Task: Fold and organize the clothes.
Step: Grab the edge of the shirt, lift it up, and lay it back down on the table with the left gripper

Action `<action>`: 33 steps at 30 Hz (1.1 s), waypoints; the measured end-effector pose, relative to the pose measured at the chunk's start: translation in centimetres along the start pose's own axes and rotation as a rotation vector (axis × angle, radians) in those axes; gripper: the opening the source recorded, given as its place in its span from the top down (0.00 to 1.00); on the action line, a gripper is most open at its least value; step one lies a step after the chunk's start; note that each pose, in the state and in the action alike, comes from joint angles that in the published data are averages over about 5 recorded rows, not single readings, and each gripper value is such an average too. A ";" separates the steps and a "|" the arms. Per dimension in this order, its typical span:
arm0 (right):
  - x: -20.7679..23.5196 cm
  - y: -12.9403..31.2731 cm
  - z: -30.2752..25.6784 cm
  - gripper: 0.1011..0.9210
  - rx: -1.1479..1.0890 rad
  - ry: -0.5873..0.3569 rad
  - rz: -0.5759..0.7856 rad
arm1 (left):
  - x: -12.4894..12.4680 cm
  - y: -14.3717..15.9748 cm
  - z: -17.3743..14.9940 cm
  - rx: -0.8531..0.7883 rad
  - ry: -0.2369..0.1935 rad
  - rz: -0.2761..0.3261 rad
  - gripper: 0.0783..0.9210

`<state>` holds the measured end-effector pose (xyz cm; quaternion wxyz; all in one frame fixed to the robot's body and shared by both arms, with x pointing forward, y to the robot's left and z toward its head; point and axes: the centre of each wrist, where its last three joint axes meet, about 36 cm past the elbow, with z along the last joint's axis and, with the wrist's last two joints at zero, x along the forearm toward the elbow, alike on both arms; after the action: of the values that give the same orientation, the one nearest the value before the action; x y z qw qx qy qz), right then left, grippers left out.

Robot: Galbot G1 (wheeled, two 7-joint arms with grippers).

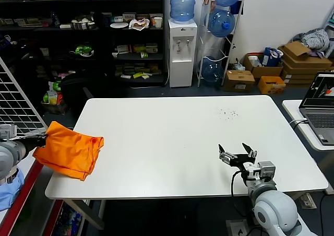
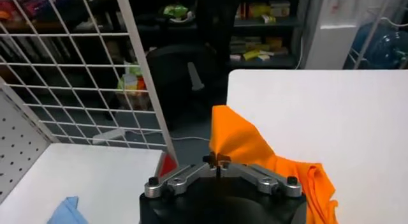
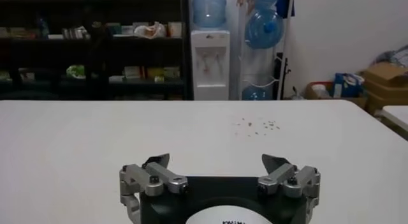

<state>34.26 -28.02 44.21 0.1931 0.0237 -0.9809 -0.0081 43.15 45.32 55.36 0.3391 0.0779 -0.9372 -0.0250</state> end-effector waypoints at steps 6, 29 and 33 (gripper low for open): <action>0.0 0.1 0.2 0.00 0.000 0.005 0.008 | 0.6 -1.4 0.1 0.057 -0.011 0.016 0.98; 2.8 -1.1 1.3 0.00 -0.037 0.035 0.141 | 0.1 -26.5 5.1 0.303 0.125 0.501 0.98; 3.1 -1.4 1.3 0.00 -0.042 0.034 0.151 | -0.5 -31.5 4.7 0.294 0.141 0.557 0.98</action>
<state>31.00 -29.54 44.13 0.2104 -0.0545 -0.9760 -0.0137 44.66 14.28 48.30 0.3820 -0.1320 -0.8902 0.2101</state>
